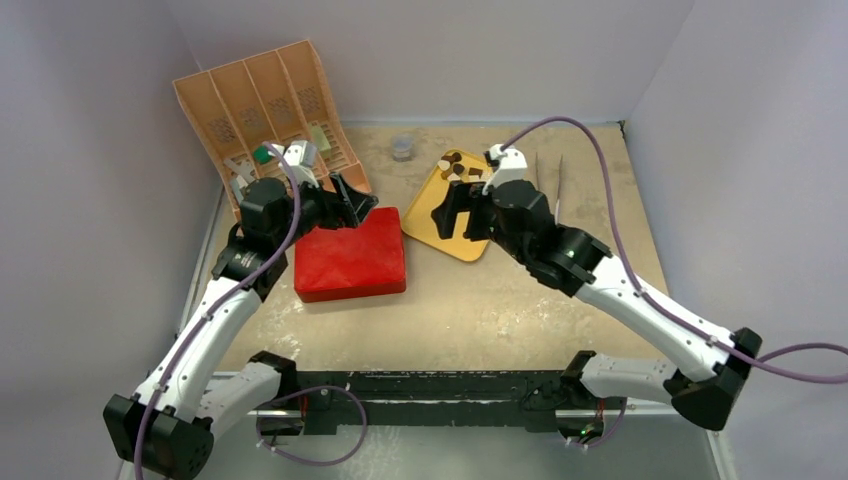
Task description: Pack the chocolate
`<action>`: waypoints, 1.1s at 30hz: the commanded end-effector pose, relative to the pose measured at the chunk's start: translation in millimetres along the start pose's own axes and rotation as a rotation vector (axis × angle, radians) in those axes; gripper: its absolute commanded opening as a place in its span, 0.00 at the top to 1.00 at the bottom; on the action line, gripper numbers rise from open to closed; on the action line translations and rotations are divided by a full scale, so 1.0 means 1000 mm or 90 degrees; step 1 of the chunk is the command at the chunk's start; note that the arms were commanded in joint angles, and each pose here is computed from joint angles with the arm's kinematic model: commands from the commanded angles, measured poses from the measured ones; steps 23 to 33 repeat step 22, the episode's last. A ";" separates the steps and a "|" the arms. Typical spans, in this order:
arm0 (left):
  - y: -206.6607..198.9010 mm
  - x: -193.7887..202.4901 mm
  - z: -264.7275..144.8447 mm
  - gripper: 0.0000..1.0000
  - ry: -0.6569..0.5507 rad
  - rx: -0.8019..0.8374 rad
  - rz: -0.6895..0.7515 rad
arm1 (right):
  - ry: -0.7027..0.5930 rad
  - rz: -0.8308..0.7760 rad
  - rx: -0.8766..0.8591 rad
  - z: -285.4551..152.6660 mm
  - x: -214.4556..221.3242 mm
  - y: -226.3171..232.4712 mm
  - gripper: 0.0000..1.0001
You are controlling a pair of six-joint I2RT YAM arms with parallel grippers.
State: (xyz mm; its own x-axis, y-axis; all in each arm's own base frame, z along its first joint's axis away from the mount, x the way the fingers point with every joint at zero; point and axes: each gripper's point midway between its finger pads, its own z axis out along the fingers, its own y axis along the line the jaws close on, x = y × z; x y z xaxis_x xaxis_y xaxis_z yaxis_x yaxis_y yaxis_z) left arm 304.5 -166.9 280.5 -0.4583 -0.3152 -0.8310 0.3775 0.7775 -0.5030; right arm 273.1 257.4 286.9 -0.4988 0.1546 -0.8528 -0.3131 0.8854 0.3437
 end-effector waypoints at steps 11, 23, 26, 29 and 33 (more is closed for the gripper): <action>-0.023 -0.043 -0.021 0.15 -0.126 0.041 0.015 | -0.093 0.067 0.009 -0.042 -0.032 -0.014 0.01; -0.025 -0.054 -0.029 0.13 -0.158 0.034 0.011 | -0.089 0.070 0.006 -0.042 -0.030 -0.013 0.01; -0.025 -0.054 -0.029 0.13 -0.158 0.034 0.011 | -0.089 0.070 0.006 -0.042 -0.030 -0.013 0.01; -0.025 -0.054 -0.029 0.13 -0.158 0.034 0.011 | -0.089 0.070 0.006 -0.042 -0.030 -0.013 0.01; -0.025 -0.054 -0.029 0.13 -0.158 0.034 0.011 | -0.089 0.070 0.006 -0.042 -0.030 -0.013 0.01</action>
